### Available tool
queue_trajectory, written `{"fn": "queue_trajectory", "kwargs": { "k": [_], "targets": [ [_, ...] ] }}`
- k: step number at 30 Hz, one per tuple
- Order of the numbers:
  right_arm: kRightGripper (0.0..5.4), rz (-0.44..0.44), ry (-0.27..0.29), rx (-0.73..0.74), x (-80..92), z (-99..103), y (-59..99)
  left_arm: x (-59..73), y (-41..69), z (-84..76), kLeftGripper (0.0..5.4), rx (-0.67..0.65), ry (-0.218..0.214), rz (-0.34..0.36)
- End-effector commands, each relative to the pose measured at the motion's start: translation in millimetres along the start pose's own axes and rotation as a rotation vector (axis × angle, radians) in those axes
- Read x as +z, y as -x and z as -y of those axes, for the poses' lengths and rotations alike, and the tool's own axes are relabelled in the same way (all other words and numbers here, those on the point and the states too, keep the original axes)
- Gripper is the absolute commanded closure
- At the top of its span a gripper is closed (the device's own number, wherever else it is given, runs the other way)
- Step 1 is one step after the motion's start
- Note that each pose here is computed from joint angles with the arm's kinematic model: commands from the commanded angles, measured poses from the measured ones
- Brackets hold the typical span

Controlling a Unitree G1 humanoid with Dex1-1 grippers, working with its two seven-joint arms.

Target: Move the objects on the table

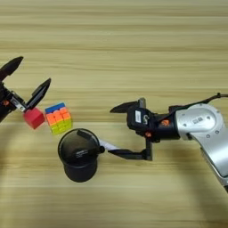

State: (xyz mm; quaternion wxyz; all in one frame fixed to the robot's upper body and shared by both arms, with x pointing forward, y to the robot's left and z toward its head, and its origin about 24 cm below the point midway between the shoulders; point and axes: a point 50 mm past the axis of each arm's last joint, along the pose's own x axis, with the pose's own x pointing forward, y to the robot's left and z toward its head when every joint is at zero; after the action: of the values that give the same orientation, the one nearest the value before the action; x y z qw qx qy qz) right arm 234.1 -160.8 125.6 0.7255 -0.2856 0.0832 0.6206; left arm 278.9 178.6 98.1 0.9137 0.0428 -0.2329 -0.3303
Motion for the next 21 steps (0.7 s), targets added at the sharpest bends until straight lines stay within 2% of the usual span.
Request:
{"fn": "queue_trajectory", "kwargs": {
  "k": [1,13,18,21],
  "targets": [
    [0.03,0.016,-0.03,-0.034,-6.3,-1.5,1.1,-0.1,0.9,-4.0,0.0,-0.006,-0.002,-0.015],
    [0.03,0.017,-0.149,-0.054,-37.2,-10.2,-7.8,-1.3,-0.3,-4.1,0.0,-0.01,0.006,-0.016],
    [0.03,-0.026,-0.161,-0.063,-52.7,-13.0,-13.3,-1.2,-1.3,-4.8,0.0,-0.011,0.005,-0.014],
    [0.43,-0.021,-0.179,-0.064,-57.1,-13.9,-14.6,-1.2,-1.5,-5.1,0.0,-0.011,0.005,-0.015]
  ]
}}
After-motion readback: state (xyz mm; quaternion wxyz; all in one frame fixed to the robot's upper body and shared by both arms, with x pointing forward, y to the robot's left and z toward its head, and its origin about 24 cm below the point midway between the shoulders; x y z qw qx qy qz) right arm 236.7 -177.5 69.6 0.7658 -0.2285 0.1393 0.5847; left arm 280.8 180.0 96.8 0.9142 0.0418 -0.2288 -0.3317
